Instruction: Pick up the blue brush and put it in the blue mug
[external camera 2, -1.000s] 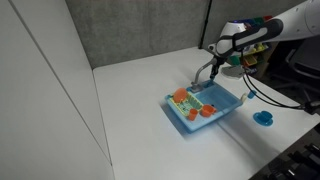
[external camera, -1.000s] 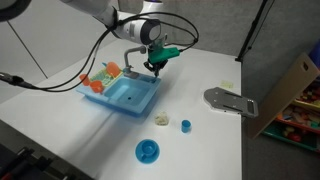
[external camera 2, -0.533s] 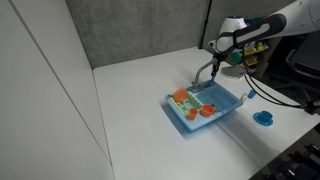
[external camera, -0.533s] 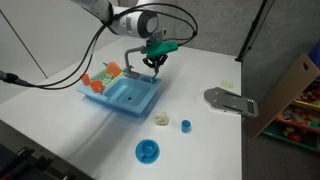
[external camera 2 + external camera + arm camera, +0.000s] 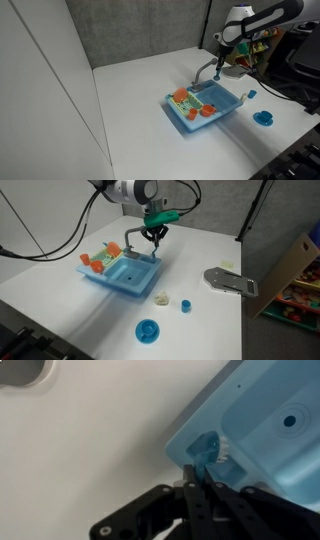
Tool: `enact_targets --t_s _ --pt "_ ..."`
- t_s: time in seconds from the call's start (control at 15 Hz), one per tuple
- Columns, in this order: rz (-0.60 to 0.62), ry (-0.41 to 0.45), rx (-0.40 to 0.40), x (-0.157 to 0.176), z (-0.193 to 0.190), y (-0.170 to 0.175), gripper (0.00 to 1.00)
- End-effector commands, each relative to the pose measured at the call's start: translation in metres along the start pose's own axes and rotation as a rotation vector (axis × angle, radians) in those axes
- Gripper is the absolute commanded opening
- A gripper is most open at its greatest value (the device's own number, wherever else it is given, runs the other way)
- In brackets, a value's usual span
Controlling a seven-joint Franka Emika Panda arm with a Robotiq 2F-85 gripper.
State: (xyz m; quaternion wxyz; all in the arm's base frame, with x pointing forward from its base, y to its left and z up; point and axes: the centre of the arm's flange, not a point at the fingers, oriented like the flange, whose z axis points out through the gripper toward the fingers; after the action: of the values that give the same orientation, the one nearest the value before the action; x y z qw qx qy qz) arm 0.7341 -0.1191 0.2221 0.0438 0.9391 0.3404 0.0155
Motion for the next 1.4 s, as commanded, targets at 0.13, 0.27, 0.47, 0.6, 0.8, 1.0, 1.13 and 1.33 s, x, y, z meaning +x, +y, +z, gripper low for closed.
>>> enact_targets --t_s 0.13,0.27,0.47,0.6,0.8,1.0,1.13,1.33 --pt "0.052 -0.046 0.002 -0.039 -0.031 -0.021 0.03" --pt "0.065 -0.059 0.006 -0.05 -0.034 -0.027 0.03" --pt "0.078 -0.068 0.014 -0.067 -0.036 -0.038 0.03" --pt "0.077 -0.075 0.02 -0.077 -0.038 -0.044 0.03" --pt "0.071 -0.073 0.017 -0.092 -0.041 -0.054 0.03" --pt "0.066 -0.07 0.04 -0.081 -0.03 -0.043 0.03" --pt "0.067 -0.071 0.042 -0.083 -0.029 -0.045 0.06" --pt "0.065 -0.073 0.046 -0.082 -0.026 -0.046 0.06"
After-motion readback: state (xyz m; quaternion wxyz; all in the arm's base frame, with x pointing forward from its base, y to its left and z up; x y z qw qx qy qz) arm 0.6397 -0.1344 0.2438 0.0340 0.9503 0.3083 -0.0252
